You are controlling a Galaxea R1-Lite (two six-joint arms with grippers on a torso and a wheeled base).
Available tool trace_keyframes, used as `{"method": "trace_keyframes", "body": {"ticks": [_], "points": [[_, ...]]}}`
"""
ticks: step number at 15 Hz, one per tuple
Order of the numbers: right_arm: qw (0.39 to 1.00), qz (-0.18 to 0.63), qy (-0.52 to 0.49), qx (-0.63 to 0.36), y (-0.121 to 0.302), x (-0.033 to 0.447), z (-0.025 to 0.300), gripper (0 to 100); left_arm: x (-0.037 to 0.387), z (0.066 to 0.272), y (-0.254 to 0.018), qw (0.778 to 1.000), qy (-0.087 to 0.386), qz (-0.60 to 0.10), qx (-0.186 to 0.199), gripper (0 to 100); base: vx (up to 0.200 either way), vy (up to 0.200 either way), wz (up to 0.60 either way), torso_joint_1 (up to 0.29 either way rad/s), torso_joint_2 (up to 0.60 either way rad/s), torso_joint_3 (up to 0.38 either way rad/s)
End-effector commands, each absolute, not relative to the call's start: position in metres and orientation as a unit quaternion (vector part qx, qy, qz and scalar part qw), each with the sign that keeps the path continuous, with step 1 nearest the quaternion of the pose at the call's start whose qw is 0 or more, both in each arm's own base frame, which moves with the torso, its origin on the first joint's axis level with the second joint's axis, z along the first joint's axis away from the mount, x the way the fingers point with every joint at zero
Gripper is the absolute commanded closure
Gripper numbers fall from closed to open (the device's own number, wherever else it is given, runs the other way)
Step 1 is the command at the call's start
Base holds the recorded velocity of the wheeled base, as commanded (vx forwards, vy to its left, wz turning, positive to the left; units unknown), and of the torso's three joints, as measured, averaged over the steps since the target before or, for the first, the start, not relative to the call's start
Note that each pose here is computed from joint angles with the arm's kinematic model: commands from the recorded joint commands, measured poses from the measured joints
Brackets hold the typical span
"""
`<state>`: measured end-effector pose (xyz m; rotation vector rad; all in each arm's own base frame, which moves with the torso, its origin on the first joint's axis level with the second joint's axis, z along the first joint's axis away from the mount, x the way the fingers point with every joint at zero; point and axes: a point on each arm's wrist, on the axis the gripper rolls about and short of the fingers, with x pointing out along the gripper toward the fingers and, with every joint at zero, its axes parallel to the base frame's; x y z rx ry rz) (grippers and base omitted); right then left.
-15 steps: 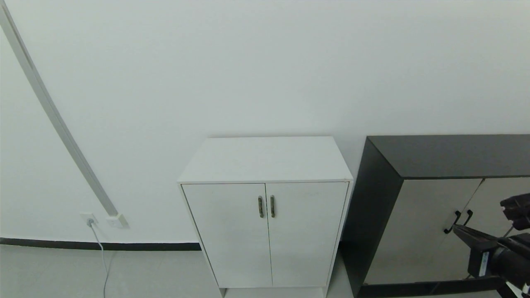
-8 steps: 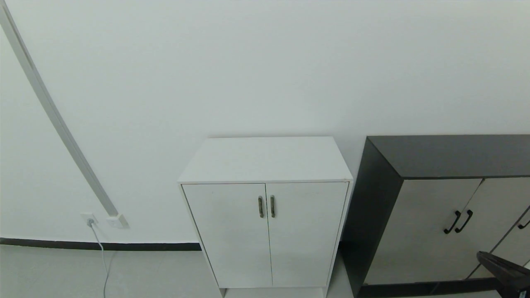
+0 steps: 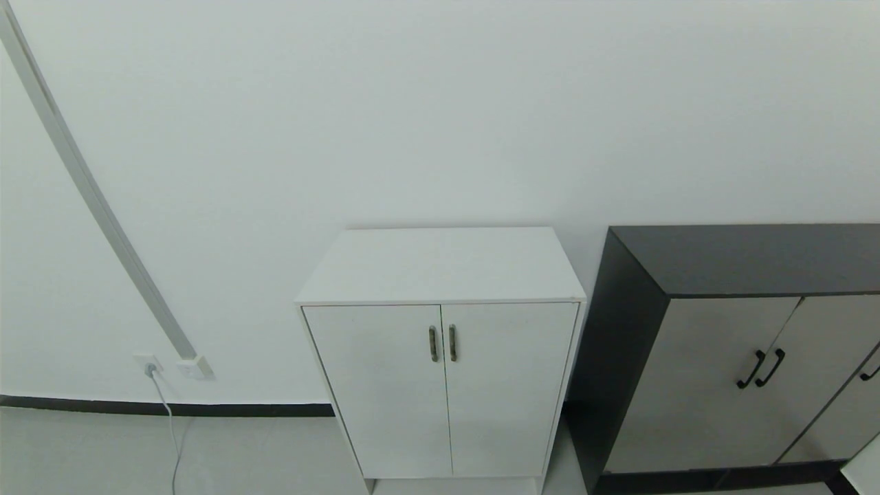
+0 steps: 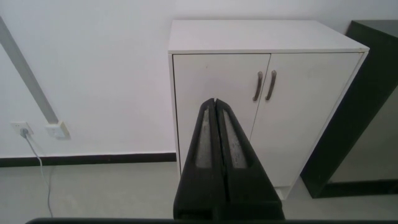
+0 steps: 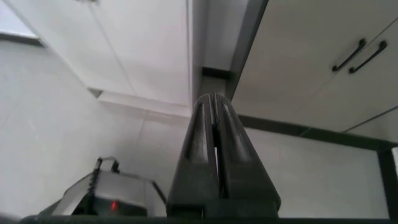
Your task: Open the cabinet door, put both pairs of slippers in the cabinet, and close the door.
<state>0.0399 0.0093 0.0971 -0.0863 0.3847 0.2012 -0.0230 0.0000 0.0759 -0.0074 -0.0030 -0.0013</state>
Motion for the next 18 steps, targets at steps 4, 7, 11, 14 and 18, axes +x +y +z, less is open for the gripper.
{"method": "trace_keyframes", "body": {"ticks": [4, 7, 11, 14, 18], "points": [[0.976, 0.132, 0.167, -0.036, 0.003, 0.011, 0.084, 100, -0.023, 0.076, 0.0, 1.0, -0.001, -0.001, -0.004, 100, 0.0, 0.0, 0.0, 0.0, 0.0, 0.0], [0.979, 0.137, 0.151, -0.029, 0.002, 0.006, 0.083, 100, -0.023, 0.076, 0.0, 1.0, -0.001, -0.001, -0.004, 100, 0.0, 0.0, 0.0, 0.0, 0.0, 0.0], [0.974, 0.161, 0.155, -0.028, 0.0, 0.001, 0.079, 100, -0.023, 0.076, 0.0, 1.0, -0.001, 0.0, -0.005, 100, 0.0, 0.0, 0.0, 0.0, 0.0, 0.0], [0.983, 0.145, 0.111, -0.021, -0.002, -0.005, 0.079, 100, -0.023, 0.076, 0.0, 1.0, -0.001, -0.001, -0.004, 100, 0.0, 0.0, 0.0, 0.0, 0.0, 0.0], [0.996, 0.077, 0.049, -0.007, -0.003, -0.015, 0.077, 100, -0.023, 0.076, 0.0, 1.0, -0.001, 0.0, -0.005, 100, 0.0, 0.0, 0.0, 0.0, 0.0, 0.0]]}}
